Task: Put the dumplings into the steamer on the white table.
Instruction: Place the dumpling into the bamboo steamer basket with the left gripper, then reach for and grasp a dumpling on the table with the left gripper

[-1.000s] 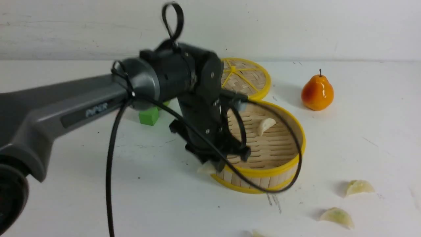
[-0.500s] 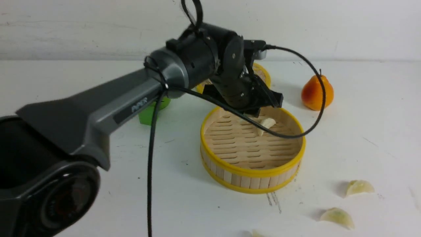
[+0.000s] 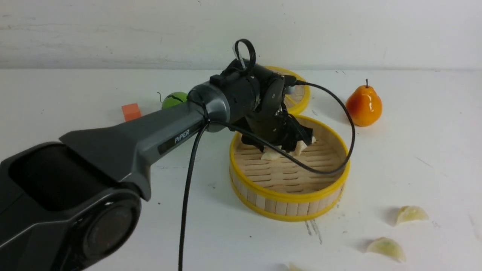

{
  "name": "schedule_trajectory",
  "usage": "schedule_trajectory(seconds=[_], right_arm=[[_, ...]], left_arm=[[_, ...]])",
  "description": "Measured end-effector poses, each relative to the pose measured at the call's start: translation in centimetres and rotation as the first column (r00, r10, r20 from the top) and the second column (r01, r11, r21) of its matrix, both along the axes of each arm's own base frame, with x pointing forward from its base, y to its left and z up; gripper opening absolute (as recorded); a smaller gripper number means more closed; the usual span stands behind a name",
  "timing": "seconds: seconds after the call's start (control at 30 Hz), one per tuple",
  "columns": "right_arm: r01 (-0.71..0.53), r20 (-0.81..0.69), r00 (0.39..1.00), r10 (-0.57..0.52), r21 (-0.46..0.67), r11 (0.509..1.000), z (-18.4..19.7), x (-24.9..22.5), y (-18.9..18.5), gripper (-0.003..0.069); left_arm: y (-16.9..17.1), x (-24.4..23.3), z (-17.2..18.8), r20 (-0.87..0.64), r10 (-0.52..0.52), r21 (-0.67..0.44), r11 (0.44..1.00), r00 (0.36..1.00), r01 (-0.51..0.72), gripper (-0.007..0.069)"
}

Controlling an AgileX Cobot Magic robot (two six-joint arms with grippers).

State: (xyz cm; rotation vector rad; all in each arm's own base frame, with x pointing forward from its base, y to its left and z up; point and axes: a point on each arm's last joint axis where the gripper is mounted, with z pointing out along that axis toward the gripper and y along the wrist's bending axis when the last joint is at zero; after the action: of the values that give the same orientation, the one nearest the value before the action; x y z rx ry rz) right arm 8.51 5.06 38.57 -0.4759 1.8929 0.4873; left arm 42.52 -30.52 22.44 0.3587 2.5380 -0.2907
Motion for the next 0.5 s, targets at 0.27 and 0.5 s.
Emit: schedule_trajectory(seconds=[0.27, 0.5], right_arm=[[0.008, 0.010, 1.000, -0.008, 0.002, 1.000, 0.1, 0.1, -0.1, 0.0150], [0.024, 0.022, 0.999, -0.023, -0.026, 0.999, 0.0, 0.1, -0.3, 0.0150]], left_arm=[[2.2, -4.3, 13.2, 0.063, -0.126, 0.043, 0.991, 0.990, 0.123, 0.0512], [1.8, -10.3, 18.4, 0.117, -0.396, 0.027, 0.918, 0.911, 0.396, 0.0464]])
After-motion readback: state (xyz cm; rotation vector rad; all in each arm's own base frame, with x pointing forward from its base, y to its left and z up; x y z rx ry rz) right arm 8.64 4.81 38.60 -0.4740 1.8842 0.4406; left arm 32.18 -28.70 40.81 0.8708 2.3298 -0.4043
